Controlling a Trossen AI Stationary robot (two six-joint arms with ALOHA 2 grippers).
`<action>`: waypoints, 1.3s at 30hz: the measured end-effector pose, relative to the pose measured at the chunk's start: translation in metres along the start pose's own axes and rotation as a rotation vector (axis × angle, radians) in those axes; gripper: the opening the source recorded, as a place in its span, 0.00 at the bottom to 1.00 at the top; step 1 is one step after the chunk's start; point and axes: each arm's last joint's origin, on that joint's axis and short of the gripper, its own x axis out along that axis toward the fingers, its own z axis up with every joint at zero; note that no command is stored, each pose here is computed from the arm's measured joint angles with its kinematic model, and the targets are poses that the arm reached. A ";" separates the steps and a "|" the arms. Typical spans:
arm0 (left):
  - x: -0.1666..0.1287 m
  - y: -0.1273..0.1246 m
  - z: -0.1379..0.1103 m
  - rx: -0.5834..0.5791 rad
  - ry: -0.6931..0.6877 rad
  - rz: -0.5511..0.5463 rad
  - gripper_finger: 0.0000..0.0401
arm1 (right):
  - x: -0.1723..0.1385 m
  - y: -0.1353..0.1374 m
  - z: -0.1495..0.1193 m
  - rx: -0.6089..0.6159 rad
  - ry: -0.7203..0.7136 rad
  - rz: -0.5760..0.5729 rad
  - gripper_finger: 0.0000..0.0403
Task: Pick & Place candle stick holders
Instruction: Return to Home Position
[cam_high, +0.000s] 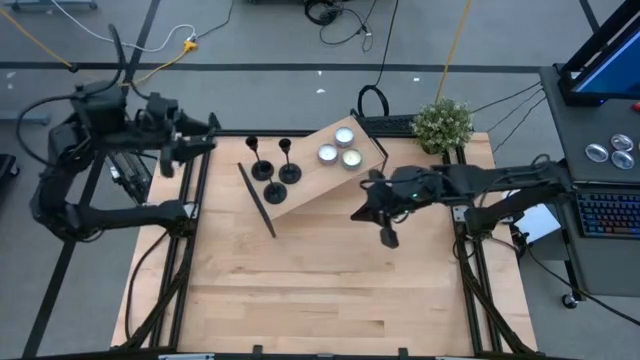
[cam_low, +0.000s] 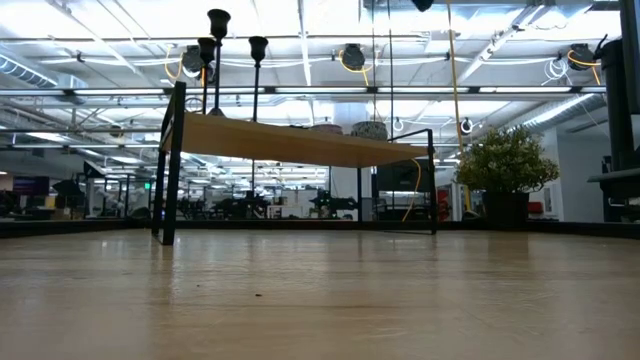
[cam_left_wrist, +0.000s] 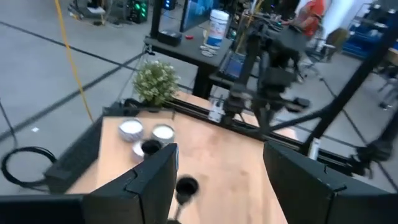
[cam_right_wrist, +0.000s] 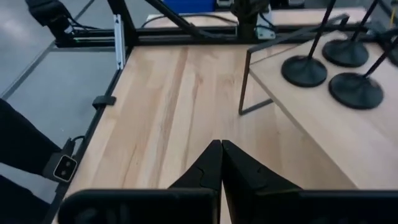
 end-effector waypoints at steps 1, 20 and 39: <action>-0.003 -0.002 -0.002 -0.006 0.010 -0.012 0.60 | -0.005 0.000 -0.002 -0.012 -0.009 0.001 0.00; -0.018 -0.006 -0.073 0.081 -0.057 -0.281 0.60 | -0.098 -0.008 -0.116 0.055 -0.297 -0.093 0.00; 0.039 0.028 -0.161 -0.064 -0.202 -0.340 0.60 | -0.114 -0.010 -0.151 0.194 -0.386 -0.059 0.00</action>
